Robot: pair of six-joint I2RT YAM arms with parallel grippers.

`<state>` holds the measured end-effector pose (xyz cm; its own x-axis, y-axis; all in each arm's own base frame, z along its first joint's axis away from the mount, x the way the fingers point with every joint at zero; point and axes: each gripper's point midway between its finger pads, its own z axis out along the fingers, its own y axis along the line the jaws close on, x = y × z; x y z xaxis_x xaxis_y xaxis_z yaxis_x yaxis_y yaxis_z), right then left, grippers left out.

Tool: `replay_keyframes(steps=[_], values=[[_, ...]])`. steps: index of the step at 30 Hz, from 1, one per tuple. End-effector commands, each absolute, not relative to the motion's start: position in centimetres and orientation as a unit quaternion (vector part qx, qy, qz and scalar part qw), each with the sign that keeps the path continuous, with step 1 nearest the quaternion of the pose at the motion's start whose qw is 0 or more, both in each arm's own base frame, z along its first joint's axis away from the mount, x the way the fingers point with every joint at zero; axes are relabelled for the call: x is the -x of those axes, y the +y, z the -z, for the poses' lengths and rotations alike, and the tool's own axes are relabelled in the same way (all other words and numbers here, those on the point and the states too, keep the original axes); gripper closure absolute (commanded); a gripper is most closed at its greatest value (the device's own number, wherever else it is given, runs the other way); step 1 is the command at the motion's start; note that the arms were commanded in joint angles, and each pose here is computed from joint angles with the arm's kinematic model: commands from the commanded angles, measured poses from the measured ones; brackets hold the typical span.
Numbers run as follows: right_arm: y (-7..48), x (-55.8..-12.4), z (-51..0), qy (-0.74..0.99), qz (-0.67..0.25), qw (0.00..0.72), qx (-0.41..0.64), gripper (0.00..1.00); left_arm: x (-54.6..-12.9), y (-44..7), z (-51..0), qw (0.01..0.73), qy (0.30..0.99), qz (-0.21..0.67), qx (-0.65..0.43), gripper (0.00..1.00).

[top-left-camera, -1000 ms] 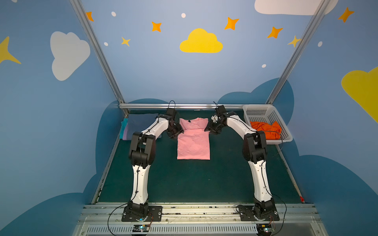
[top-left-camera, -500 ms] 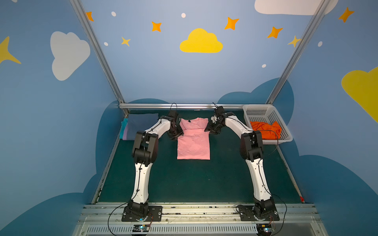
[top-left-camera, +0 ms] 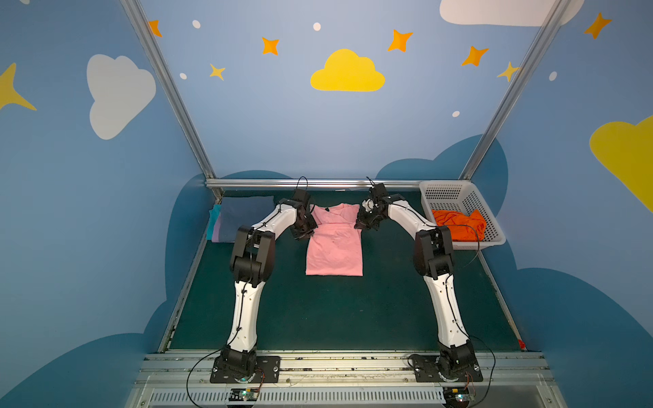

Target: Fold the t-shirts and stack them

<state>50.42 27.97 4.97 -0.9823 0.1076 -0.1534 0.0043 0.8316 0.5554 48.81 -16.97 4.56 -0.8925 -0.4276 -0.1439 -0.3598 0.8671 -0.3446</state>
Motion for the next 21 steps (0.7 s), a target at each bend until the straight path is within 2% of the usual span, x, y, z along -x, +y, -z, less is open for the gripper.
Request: replay_keyframes(steps=[1, 9, 16, 17, 19, 21], values=[[28.5, -49.7, -11.2, 0.940, -0.313, 0.136, -0.011, 1.00, -48.2, -16.2, -10.0, 0.160, 0.958, 0.139, 0.195, 0.87], [28.9, -44.6, -15.7, 0.930, -0.326, 0.170, 0.005, 1.00, -44.2, -16.7, -14.3, 0.196, 0.954, 0.139, 0.180, 0.91], [29.4, -38.8, -17.7, 0.924, -0.334, 0.183, 0.020, 1.00, -38.8, -16.4, -15.1, 0.209, 0.949, 0.149, 0.183, 0.91], [29.6, -38.1, -17.8, 0.925, -0.334, 0.183, 0.024, 1.00, -38.2, -16.4, -15.1, 0.210, 0.948, 0.151, 0.184, 0.88], [29.8, -36.8, -17.9, 0.926, -0.327, 0.184, 0.032, 1.00, -37.2, -15.9, -15.0, 0.213, 0.947, 0.149, 0.188, 0.69], [29.7, -36.0, -17.6, 0.929, -0.321, 0.182, 0.034, 1.00, -36.8, -15.6, -14.8, 0.210, 0.948, 0.143, 0.189, 0.56]])
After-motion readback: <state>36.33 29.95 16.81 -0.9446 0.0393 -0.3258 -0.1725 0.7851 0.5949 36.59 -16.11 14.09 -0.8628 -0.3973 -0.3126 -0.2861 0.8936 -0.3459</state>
